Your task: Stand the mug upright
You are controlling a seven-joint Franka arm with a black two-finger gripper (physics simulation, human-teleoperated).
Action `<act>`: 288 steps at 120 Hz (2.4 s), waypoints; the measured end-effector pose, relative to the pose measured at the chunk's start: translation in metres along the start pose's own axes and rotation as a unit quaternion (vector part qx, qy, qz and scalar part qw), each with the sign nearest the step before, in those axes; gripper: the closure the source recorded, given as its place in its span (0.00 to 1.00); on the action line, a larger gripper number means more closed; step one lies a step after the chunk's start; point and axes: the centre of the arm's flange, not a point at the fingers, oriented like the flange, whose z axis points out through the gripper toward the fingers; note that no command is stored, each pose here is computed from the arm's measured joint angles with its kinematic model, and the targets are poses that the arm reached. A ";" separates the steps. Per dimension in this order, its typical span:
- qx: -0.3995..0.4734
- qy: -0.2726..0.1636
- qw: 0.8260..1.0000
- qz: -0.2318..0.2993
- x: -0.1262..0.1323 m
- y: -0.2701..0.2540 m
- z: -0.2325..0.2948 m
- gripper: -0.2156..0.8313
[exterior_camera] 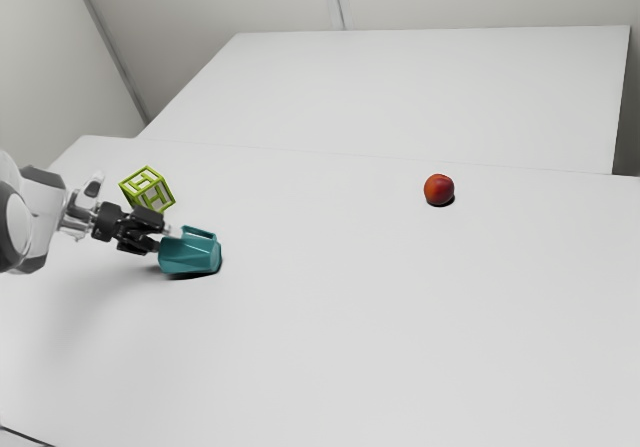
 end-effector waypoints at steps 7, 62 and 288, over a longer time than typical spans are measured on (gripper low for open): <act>-0.002 0.000 1.000 0.000 -0.001 0.000 0.003 0.49; -0.014 0.006 1.000 0.008 -0.001 0.002 0.016 0.78; 0.373 -0.171 0.796 0.446 -0.030 0.229 0.156 0.94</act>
